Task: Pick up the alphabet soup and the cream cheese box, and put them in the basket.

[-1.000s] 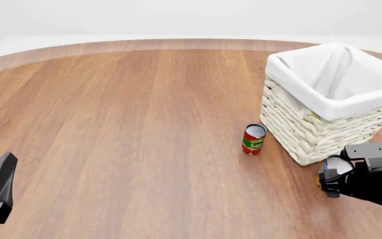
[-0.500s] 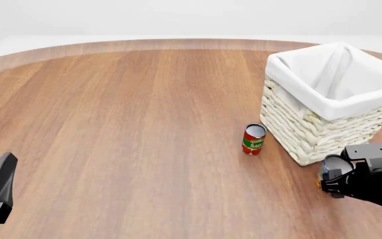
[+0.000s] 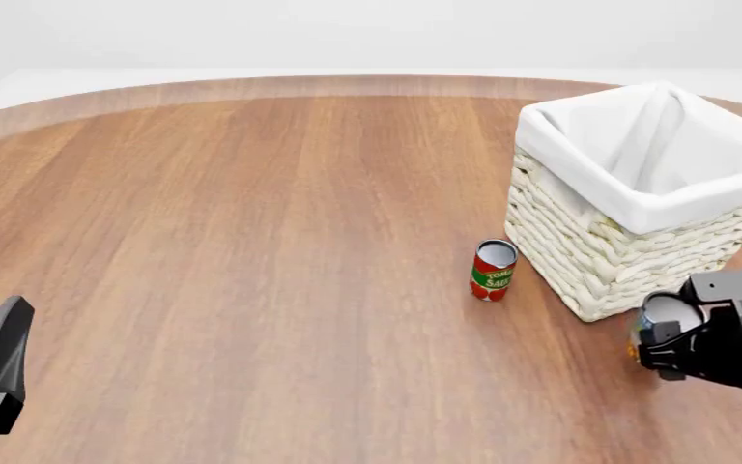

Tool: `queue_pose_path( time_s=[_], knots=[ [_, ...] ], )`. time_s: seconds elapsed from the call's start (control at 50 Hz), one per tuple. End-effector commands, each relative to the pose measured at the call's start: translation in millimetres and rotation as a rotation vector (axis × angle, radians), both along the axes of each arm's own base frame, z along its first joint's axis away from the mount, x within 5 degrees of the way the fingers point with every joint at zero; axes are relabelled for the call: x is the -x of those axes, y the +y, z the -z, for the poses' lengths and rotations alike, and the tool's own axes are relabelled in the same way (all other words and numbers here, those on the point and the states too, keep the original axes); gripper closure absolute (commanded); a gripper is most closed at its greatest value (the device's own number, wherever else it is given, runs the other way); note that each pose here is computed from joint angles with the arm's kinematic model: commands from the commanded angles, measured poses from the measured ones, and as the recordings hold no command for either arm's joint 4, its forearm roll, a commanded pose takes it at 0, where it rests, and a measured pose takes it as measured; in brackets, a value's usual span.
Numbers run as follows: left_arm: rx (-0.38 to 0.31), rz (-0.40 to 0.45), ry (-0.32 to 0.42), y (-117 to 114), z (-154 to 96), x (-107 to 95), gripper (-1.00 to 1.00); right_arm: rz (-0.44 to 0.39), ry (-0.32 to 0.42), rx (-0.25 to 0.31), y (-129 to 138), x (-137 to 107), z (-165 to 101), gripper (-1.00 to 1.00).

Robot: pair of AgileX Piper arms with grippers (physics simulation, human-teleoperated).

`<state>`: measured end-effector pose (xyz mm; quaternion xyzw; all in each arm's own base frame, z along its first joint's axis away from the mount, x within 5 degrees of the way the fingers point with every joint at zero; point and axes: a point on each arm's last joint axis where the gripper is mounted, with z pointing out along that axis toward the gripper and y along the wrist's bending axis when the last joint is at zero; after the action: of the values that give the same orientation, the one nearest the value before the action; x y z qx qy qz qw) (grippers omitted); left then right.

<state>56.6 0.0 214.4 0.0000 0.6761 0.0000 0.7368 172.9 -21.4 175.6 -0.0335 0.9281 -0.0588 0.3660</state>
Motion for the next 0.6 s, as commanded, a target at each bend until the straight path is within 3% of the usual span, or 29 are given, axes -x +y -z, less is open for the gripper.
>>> queue_pose_path(
  time_s=[0.02,0.6],
  knots=[
    [0.0,0.0,0.0,0.0,0.0,0.0,-1.0,0.011,-0.029,0.0,-0.9,2.9,-16.4,1.0],
    [0.0,0.0,0.0,0.0,0.0,0.0,-1.0,0.005,-0.092,0.026,-1.1,14.5,-69.4,1.0]
  ],
)
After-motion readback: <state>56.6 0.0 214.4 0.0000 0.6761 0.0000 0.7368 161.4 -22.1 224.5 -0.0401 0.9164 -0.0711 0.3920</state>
